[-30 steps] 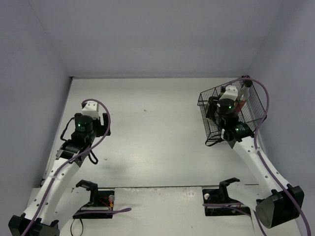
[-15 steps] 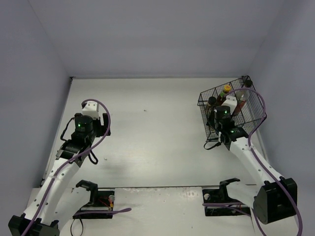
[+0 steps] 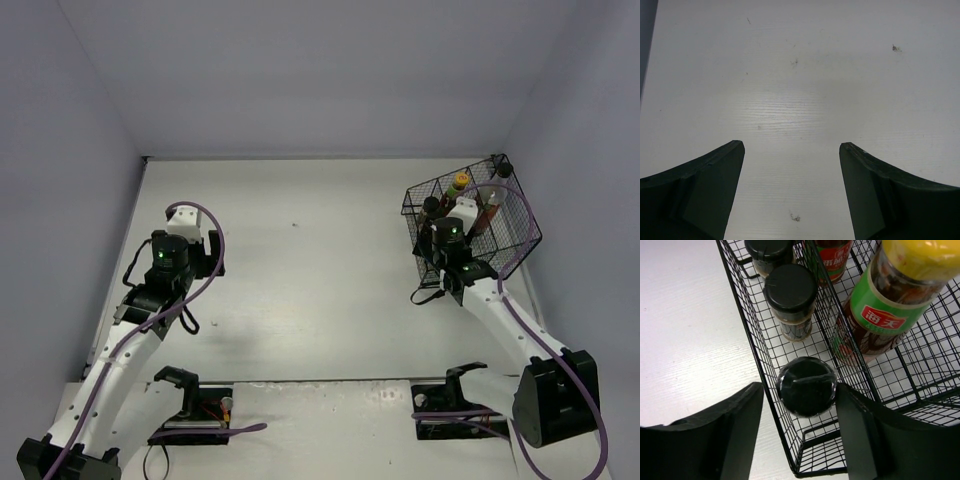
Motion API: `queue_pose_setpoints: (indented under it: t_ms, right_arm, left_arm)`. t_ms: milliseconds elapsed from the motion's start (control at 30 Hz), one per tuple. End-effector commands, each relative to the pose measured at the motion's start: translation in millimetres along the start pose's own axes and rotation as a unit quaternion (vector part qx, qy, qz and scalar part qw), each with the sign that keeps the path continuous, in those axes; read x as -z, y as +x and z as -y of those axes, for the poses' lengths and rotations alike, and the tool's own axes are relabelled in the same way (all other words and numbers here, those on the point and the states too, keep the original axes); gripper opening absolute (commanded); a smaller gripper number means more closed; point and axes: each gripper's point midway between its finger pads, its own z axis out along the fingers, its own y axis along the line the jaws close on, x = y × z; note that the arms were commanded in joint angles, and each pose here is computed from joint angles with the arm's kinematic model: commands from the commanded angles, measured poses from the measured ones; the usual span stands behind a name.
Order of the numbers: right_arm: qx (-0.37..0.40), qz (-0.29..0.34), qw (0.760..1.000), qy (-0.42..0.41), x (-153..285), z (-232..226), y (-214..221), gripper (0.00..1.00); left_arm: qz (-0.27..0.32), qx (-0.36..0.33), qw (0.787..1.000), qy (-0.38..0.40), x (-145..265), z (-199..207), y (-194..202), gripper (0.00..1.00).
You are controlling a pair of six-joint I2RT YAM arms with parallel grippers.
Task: Organize the condiment bottles
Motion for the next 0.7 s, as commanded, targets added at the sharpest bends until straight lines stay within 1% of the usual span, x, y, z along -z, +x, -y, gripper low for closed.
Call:
queue_pose_setpoints:
  t_ms: [0, 67, 100, 133, 233, 333, 400, 433, 467, 533, 567, 600, 633, 667]
  right_arm:
    - [-0.022, 0.044, 0.999, -0.003, 2.7, -3.1, -25.4, 0.61]
    - [-0.025, 0.051, 0.998, -0.008, 6.7, -4.4, -31.8, 0.65]
    - [-0.024, 0.051, 0.998, -0.013, 7.9, -6.3, -32.6, 0.69]
    - [-0.025, 0.056, 0.998, -0.017, 10.9, -7.2, -37.8, 0.71]
    - [-0.02, 0.054, 0.998, -0.037, 17.1, -14.9, -43.1, 0.73]
    - [-0.015, 0.068, 0.995, -0.065, 30.3, -24.4, -60.2, 0.74]
    - [-0.01, 0.091, 0.991, -0.098, 46.7, -34.2, -80.5, 0.77]
    - [-0.006, 0.097, 0.989, -0.111, 52.8, -37.6, -86.3, 0.79]
    - [-0.002, 0.107, 0.985, -0.135, 63.4, -43.9, -94.2, 0.84]
    - [0.011, 0.123, 0.979, -0.159, 79.1, -50.7, -110.3, 0.89]
    - [0.016, 0.132, 0.974, -0.182, 90.5, -56.4, -117.2, 0.94]
    - [0.022, 0.144, 0.971, -0.19, 97.4, -58.0, -124.4, 0.96]
    - [0.026, 0.141, 0.971, -0.194, 105.6, -57.1, -126.3, 0.99]
    - [0.026, 0.154, 0.968, -0.198, 116.5, -55.3, -132.4, 1.0]
  left_arm:
    - [0.037, 0.007, 0.999, 0.004, 1.4, 3.1, -21.5, 0.77]
    - [0.037, 0.007, 0.999, 0.004, 1.4, 3.1, -21.9, 0.77]
    - [0.037, 0.007, 0.999, 0.004, 1.4, 3.1, -21.5, 0.77]
    - [0.037, 0.007, 0.999, 0.005, 1.4, 3.6, -21.8, 0.77]
    - [0.037, 0.007, 0.999, 0.003, 1.4, 2.6, -21.5, 0.77]
    - [0.037, 0.007, 0.999, 0.003, 1.7, 3.0, -21.8, 0.77]
    - [0.036, 0.008, 0.999, 0.003, 1.7, 2.8, -21.4, 0.77]
    - [0.036, 0.011, 0.999, 0.006, 2.4, 3.9, -21.6, 0.77]
    - [0.037, 0.012, 0.999, 0.007, 2.7, 4.3, -22.2, 0.77]
    - [0.039, 0.013, 0.999, 0.008, 4.3, 5.3, -24.7, 0.77]
    - [0.04, 0.013, 0.999, 0.009, 5.8, 5.9, -26.8, 0.77]
    - [0.047, 0.015, 0.999, 0.009, 9.4, 5.8, -35.3, 0.77]
    - [0.037, 0.015, 0.999, 0.007, 12.3, 4.3, -33.4, 0.77]
    - [0.037, 0.016, 0.999, 0.007, 15.1, 4.2, -35.8, 0.77]
